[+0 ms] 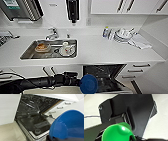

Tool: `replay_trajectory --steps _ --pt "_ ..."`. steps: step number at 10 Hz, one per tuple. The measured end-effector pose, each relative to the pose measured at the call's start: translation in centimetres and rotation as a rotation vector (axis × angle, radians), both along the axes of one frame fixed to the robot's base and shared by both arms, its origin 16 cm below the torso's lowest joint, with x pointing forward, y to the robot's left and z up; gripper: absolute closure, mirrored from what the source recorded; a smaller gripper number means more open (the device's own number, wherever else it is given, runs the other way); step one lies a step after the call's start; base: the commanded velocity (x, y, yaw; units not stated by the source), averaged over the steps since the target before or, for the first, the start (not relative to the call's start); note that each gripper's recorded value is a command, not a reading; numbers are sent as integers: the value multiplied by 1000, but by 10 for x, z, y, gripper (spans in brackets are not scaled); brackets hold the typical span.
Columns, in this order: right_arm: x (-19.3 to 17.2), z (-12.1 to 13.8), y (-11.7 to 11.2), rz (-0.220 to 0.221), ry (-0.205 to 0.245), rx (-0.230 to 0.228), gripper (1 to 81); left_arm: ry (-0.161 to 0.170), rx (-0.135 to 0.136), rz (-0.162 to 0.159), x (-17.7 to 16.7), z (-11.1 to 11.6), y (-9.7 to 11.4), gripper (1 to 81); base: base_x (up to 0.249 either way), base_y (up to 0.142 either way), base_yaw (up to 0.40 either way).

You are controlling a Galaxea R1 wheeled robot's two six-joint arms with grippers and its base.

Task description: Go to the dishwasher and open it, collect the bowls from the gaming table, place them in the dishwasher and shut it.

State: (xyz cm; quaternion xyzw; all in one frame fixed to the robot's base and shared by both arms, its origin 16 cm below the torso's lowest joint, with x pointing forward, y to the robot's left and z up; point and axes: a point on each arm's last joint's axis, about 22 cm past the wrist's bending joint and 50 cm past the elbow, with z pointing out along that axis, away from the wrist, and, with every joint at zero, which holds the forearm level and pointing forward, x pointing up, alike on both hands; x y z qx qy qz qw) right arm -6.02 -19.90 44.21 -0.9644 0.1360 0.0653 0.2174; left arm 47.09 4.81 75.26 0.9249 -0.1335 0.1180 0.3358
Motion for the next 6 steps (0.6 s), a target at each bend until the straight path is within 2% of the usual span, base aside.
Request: replay_trajectory --steps 1,3,4,6 --pt "0 0 0 0 1 1 811 3 -39 -17 -1 12 -29 811 0 0 0" --pt "0 1 2 -1 1 4 811 1 -98 -38 5 34 -79 811 0 0 0" --pt "1 1 2 -3 -2 5 811 -1 -113 -40 9 37 -98 811 0 0 0" --pt "-2 1 3 -6 4 7 811 0 -131 -20 26 35 -122 811 0 0 0"
